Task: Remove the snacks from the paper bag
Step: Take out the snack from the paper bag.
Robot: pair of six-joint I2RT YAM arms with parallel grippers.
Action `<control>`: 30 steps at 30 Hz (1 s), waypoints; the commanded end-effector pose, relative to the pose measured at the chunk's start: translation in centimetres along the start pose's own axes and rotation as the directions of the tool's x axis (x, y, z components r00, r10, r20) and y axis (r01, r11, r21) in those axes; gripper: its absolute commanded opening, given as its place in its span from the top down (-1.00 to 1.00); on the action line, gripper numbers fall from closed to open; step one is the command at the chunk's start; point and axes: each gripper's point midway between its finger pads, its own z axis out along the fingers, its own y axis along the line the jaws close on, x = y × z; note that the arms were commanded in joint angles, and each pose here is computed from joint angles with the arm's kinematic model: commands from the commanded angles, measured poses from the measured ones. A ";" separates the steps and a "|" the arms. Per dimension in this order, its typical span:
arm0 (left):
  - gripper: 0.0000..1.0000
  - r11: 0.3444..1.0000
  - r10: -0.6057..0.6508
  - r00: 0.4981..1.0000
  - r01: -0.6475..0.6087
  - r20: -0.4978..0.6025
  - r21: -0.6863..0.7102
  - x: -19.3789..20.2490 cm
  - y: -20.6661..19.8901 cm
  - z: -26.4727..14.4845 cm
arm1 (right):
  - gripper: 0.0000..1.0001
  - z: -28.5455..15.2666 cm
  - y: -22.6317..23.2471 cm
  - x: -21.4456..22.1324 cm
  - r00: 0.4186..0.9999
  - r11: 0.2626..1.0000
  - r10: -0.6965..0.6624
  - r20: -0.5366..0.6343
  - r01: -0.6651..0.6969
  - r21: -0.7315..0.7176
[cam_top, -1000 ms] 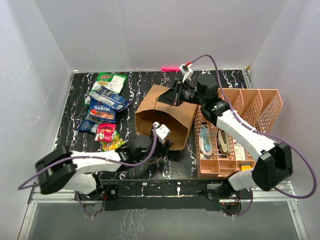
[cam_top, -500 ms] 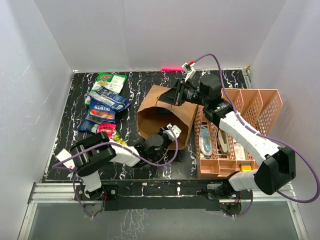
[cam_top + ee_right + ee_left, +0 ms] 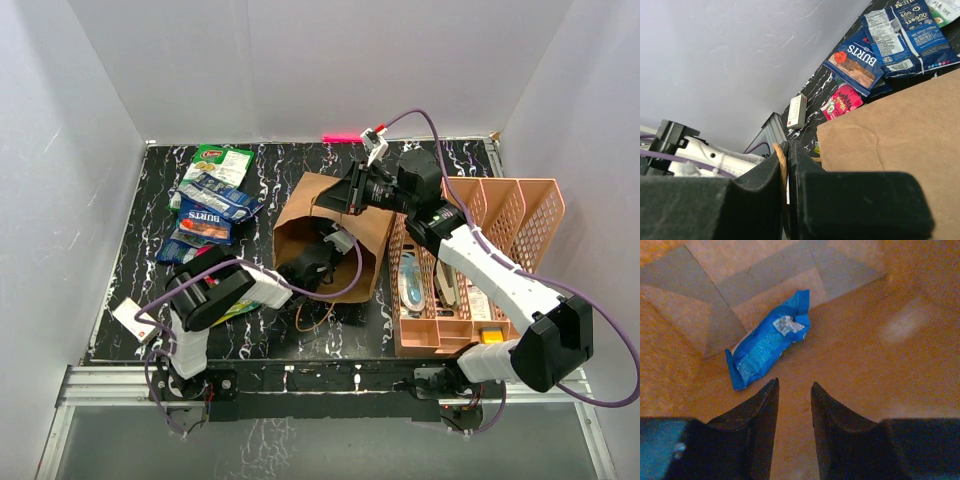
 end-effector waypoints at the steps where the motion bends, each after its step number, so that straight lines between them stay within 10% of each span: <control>1: 0.33 0.995 0.079 0.997 -0.078 0.009 -0.055 0.2 1.8 1.7 | 0.85 -0.5 3.2 -1.8 0.996 0.995 -0.062 0.057 0.066 -0.068; 10: -0.42 0.988 0.147 0.989 -0.146 -0.007 0.049 0.4 2.2 5.6 | 0.84 -0.2 3.4 -1.7 0.997 0.996 -0.064 0.052 0.068 -0.066; 26: -0.58 0.963 0.269 0.963 -0.269 0.007 0.012 1.0 1.8 11.3 | 0.85 0.8 4.3 -0.9 0.998 0.995 -0.056 0.030 0.058 -0.077; 30: -0.31 0.957 0.291 0.957 -0.291 0.004 0.006 0.6 1.7 12.7 | 0.84 0.9 4.4 -0.9 0.998 0.995 -0.056 0.031 0.058 -0.075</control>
